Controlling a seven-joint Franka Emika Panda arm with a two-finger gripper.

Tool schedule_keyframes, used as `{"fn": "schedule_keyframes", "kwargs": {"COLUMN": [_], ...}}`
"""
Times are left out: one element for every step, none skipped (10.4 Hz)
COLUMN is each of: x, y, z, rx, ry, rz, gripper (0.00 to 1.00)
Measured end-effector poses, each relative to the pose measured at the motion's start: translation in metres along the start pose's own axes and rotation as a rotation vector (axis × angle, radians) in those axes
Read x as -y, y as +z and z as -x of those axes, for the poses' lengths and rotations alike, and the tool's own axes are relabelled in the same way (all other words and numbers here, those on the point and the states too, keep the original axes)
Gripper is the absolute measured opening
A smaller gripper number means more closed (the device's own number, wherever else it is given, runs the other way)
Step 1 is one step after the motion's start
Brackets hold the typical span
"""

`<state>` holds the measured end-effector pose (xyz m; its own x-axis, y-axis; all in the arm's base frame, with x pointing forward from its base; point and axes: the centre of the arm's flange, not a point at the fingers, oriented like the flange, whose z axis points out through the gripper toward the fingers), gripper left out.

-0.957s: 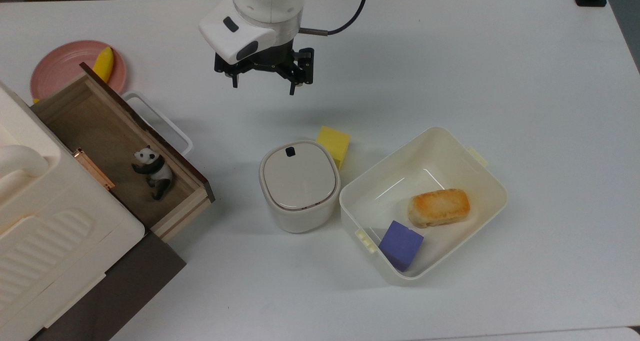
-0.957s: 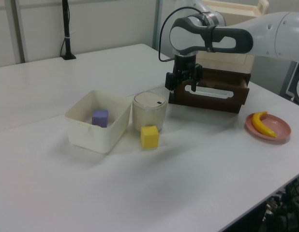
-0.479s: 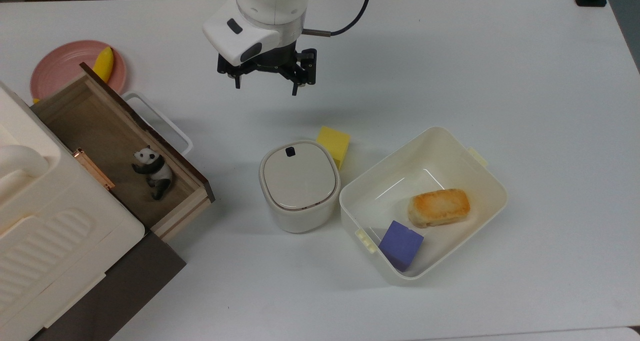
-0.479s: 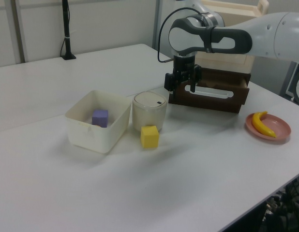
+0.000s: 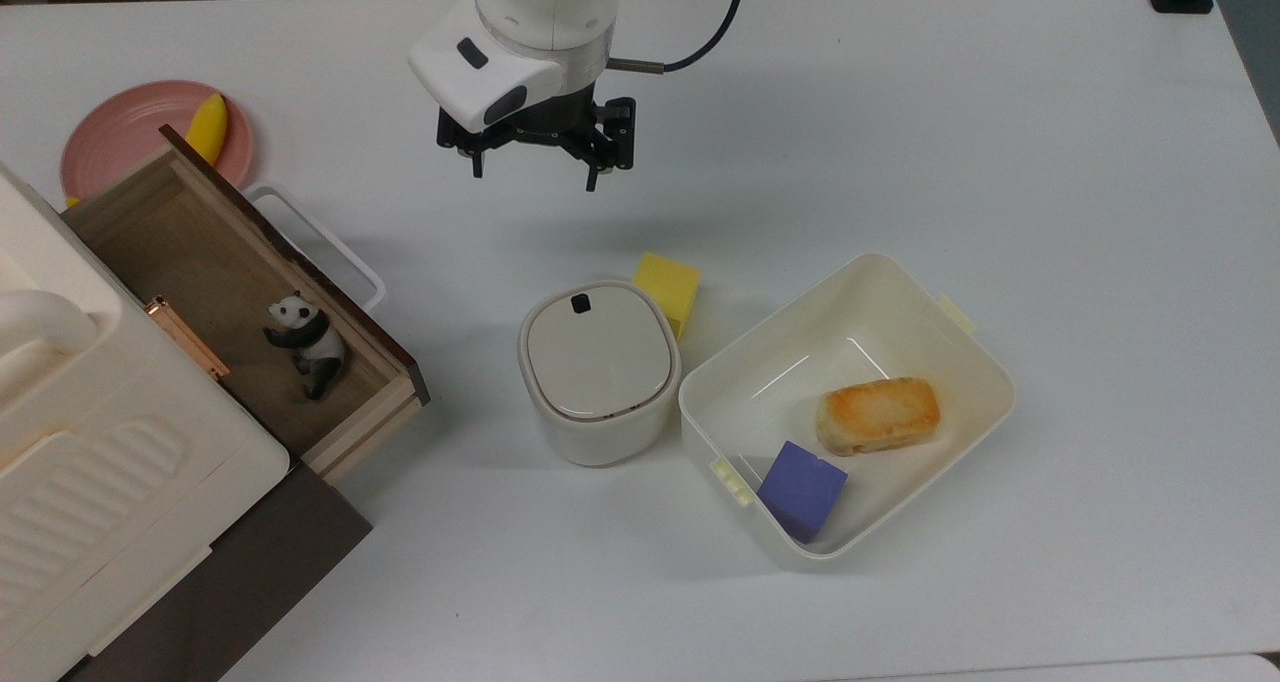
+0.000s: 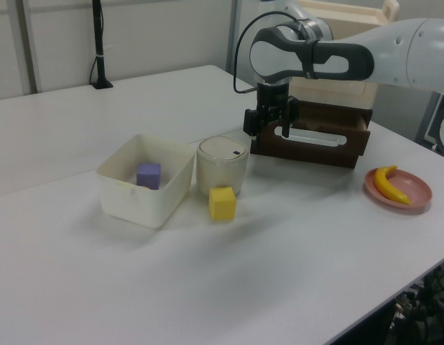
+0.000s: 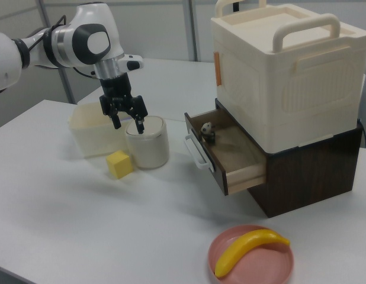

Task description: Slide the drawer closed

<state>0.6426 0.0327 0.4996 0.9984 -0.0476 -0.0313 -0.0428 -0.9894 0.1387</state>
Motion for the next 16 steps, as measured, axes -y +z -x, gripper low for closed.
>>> {"fn": "schedule_keyframes", "kwargs": {"x": [0.001, 0.004, 0.008, 0.013, 0.017, 0.021, 0.023, 0.023, 0.024, 0.024, 0.024, 0.023, 0.021, 0.017, 0.014, 0.008], "y": [0.0, 0.0, -0.001, 0.0, 0.001, 0.001, 0.001, 0.001, 0.0, 0.002, 0.004, 0.004, 0.004, 0.004, 0.004, 0.004], "z": [0.0, 0.0, 0.001, 0.001, 0.001, 0.001, 0.001, 0.001, 0.0, -0.001, -0.002, -0.003, -0.004, -0.004, -0.005, -0.006], "rx": [0.0, 0.0, -0.001, 0.0, 0.001, 0.002, 0.002, -0.004, -0.012, -0.014, -0.013, -0.016, -0.019, -0.021, -0.021, -0.029], "ry": [-0.001, -0.007, -0.013, -0.021, -0.028, -0.034, -0.037, -0.037, -0.038, -0.039, -0.044, -0.059, -0.066, -0.067, -0.063, -0.054], "rz": [0.0, -0.001, -0.001, 0.0, 0.0, 0.001, 0.001, 0.0, -0.002, -0.002, -0.002, -0.002, -0.002, -0.001, -0.001, -0.002], "gripper": [1.0, 1.0, 1.0, 1.0, 1.0, 1.0, 1.0, 1.0, 1.0, 1.0, 0.96, 0.96, 0.93, 0.85, 0.84, 0.81]}}
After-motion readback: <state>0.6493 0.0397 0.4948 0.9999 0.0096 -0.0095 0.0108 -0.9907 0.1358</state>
